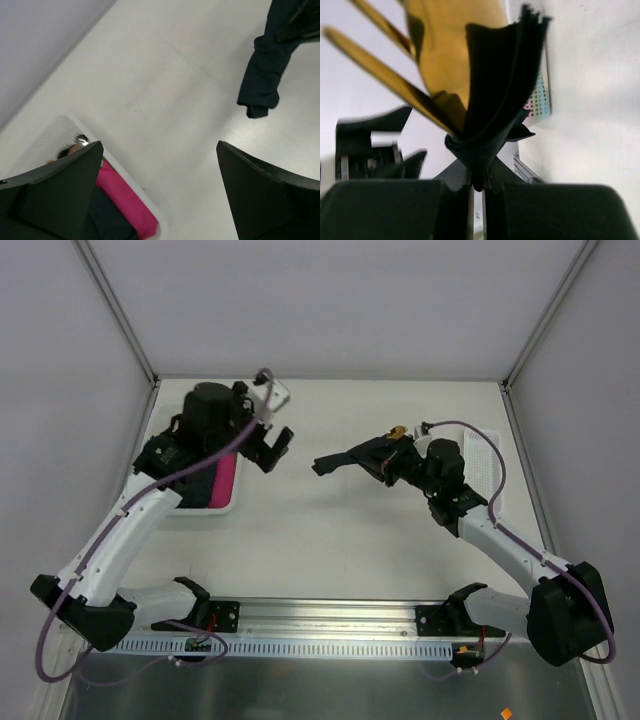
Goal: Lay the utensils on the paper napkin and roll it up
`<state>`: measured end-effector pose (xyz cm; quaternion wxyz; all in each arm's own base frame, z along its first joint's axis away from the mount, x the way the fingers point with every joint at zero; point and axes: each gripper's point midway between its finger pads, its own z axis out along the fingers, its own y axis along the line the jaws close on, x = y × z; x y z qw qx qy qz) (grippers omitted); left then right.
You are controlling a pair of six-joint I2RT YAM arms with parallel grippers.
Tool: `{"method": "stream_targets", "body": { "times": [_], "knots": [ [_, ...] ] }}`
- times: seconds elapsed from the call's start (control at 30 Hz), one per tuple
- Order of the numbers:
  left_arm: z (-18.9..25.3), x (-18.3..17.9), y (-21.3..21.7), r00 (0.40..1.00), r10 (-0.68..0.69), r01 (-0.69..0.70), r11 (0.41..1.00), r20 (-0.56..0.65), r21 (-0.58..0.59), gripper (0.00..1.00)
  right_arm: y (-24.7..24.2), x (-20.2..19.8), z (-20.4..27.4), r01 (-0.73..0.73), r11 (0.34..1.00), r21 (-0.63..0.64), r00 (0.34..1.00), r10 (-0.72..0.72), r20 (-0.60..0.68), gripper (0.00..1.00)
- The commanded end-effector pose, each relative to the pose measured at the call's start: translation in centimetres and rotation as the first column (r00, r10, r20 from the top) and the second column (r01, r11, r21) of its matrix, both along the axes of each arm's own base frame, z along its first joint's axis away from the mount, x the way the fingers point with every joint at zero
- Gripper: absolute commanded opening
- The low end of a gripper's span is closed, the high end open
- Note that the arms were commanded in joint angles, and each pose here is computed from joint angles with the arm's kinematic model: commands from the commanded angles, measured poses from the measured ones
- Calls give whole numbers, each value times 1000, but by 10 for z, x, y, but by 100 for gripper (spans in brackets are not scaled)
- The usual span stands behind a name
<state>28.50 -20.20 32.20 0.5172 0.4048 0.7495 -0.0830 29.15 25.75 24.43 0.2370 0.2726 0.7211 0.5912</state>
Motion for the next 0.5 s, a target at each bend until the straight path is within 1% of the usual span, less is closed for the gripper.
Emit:
{"method": "stream_targets", "body": {
  "times": [0.0,0.03,0.07,0.1,0.13,0.17,0.2,0.23,0.27,0.3,0.33,0.4,0.43,0.47],
  "knots": [
    [-6,-32,0,889,-190,26,929,-417,-368,99,15,-14,74,-160,987,-31,922,161,351,0],
    [-4,-32,2,852,-233,6,900,-470,-436,99,16,-16,78,-173,983,-64,896,184,404,0],
    [7,-47,-6,756,-385,23,824,-529,-567,99,18,-23,88,-205,976,-78,867,218,449,0],
    [1,-40,-5,680,-433,-37,786,-592,-618,99,19,-27,94,-217,972,-93,841,234,487,0],
    [1,-36,4,630,-473,-88,744,-616,-662,99,20,-33,99,-239,963,-126,797,269,541,0],
    [1,-39,2,565,-522,-122,713,-639,-691,99,20,-40,109,-249,959,-134,758,279,590,0],
    [3,-44,-1,511,-582,-119,680,-632,-723,99,20,-44,118,-253,957,-139,715,282,639,0],
    [-3,-44,-3,508,-609,-96,663,-609,-743,99,22,-52,122,-278,949,-152,683,306,663,0],
    [-1,-47,-4,475,-627,-131,643,-617,-755,99,24,-56,126,-282,944,-171,643,318,697,0],
    [3,-52,-4,465,-655,-117,622,-596,-774,99,25,-60,133,-288,940,-181,613,327,719,0],
    [-4,-54,-4,440,-663,-142,615,-606,-776,99,28,-63,135,-299,934,-196,588,342,733,0],
    [1,-51,-6,435,-676,-142,601,-595,-787,99,35,-72,142,-324,922,-214,531,364,765,0],
    [0,-52,-7,416,-682,-155,599,-602,-786,99,40,-79,144,-348,911,-221,505,381,775,0],
    [2,-54,-12,420,-695,-121,594,-583,-795,99,42,-81,146,-357,907,-224,491,386,781,0]
  ]
}}
